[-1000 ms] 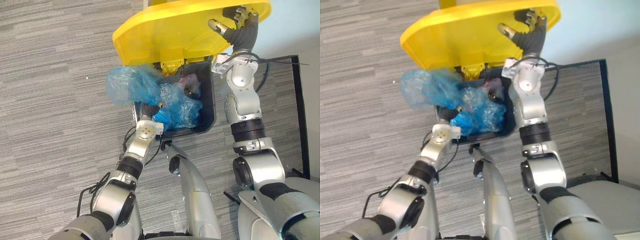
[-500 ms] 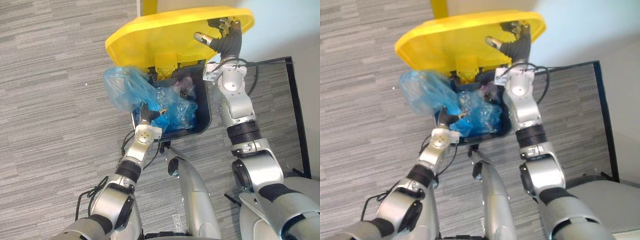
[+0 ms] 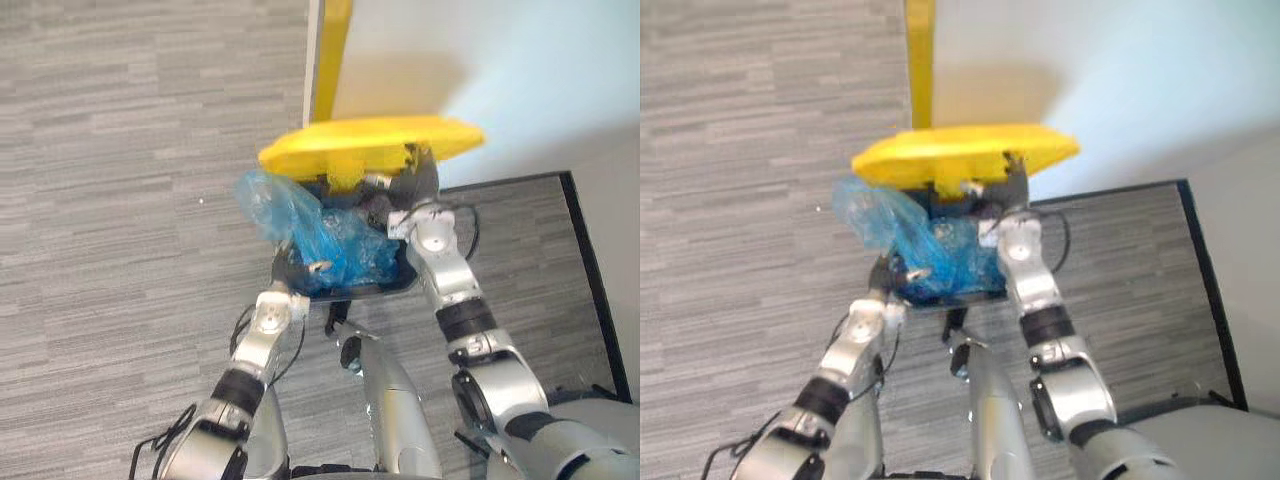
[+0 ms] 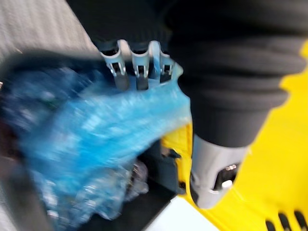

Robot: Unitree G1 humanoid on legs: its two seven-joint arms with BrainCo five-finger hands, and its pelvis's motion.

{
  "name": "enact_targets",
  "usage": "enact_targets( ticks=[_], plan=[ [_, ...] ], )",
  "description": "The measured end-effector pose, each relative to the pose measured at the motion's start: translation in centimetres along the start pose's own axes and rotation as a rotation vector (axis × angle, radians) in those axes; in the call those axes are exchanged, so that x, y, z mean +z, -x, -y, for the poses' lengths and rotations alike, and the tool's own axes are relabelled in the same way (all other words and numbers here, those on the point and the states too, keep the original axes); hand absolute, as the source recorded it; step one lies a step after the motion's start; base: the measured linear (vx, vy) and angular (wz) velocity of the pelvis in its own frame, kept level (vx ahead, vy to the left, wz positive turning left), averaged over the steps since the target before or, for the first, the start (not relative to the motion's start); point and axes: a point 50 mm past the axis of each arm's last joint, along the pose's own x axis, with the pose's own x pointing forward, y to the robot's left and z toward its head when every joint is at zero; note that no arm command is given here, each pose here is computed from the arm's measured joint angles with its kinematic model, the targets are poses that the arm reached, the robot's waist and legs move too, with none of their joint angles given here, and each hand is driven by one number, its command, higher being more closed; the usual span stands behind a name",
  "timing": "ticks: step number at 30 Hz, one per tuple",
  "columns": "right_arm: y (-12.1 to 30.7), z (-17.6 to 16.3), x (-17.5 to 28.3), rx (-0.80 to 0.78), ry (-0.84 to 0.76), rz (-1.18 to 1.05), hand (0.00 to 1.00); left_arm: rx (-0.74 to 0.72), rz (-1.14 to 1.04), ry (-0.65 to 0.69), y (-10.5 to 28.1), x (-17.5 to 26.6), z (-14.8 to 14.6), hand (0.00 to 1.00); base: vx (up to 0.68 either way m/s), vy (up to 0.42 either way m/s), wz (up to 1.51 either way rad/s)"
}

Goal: Gather rubbish on tea table into small bin, then transfer packed bag to large trash can.

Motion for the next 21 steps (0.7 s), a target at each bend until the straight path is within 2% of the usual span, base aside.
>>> enact_targets(
  ticks=[6, 8, 11, 14, 18, 21],
  plan=[
    [6.8, -1.2, -8.1, 0.046, -0.022, -0.262, 0.0, 0.166, -0.213, 0.096, 3.6, -6.2, -4.1, 0.0, -0.06, 0.003, 0.07],
    [11.9, -2.1, -12.4, 0.066, -0.046, -0.45, 0.0, 0.278, -0.349, 0.125, 6.1, -9.6, -5.9, 0.0, -0.03, -0.094, -0.01],
    [17.5, -1.8, -17.0, 0.05, -0.055, -0.69, 0.0, 0.348, -0.506, 0.111, 9.1, -12.9, -7.2, 0.0, 0.06, -0.147, -0.07],
    [20.7, -0.2, -19.5, -0.009, -0.026, -0.845, 0.0, 0.372, -0.598, 0.162, 10.4, -14.7, -6.3, 0.0, 0.07, -0.035, -0.65],
    [26.7, 1.6, -22.6, -0.081, -0.004, -1.099, 0.0, 0.366, -0.686, 0.149, 11.3, -16.2, -5.9, 0.0, 0.02, 0.01, -0.14],
    [28.2, 2.1, -23.3, -0.106, -0.01, -1.176, 0.0, 0.37, -0.717, 0.143, 11.5, -16.6, -5.9, 0.0, 0.0, 0.015, -0.02]
  ],
)
